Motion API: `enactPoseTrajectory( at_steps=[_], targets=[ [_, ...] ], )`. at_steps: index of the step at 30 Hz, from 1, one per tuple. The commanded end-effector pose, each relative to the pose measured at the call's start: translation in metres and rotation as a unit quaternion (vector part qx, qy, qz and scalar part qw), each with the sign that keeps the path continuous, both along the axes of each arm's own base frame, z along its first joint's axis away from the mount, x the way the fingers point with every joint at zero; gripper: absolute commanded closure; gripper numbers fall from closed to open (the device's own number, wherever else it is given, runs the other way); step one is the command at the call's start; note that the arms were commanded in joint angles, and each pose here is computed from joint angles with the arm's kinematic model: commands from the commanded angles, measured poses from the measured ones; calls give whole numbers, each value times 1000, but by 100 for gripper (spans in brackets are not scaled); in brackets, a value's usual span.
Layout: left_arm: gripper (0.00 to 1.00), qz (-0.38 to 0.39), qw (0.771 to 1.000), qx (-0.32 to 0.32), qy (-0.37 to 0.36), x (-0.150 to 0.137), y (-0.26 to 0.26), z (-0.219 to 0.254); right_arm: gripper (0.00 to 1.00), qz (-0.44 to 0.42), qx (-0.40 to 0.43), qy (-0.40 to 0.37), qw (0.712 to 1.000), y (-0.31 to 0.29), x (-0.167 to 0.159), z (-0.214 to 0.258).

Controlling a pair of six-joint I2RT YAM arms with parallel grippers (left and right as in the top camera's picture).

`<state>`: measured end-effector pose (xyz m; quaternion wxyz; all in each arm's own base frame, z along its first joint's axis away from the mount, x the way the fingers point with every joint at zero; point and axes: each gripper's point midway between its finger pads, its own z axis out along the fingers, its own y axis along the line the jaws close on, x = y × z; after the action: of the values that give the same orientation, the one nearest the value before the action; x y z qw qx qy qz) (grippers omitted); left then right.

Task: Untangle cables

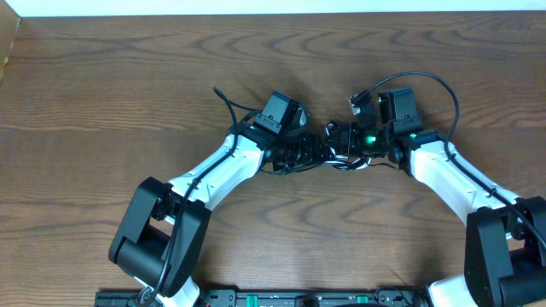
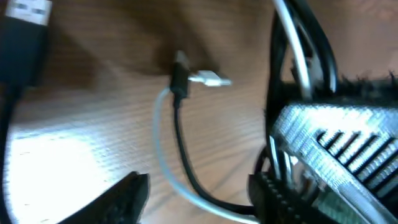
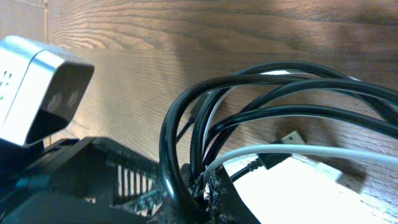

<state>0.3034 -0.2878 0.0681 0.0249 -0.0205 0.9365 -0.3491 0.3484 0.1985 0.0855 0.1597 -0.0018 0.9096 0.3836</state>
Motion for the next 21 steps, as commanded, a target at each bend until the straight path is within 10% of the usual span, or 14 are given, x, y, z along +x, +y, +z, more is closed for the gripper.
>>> enactPoseTrajectory(
  at_steps=[1,11,21],
  targets=[
    [52,-32,998,-41,38,-19,-16,4,99,-19,-1,-3,1000,1,3,7],
    [92,-119,981,-152,31,-36,-40,37,99,-49,-11,-3,999,-7,11,5],
    [92,-222,944,-243,-31,-50,-51,67,99,-137,-88,28,986,-42,17,-17]
  ],
)
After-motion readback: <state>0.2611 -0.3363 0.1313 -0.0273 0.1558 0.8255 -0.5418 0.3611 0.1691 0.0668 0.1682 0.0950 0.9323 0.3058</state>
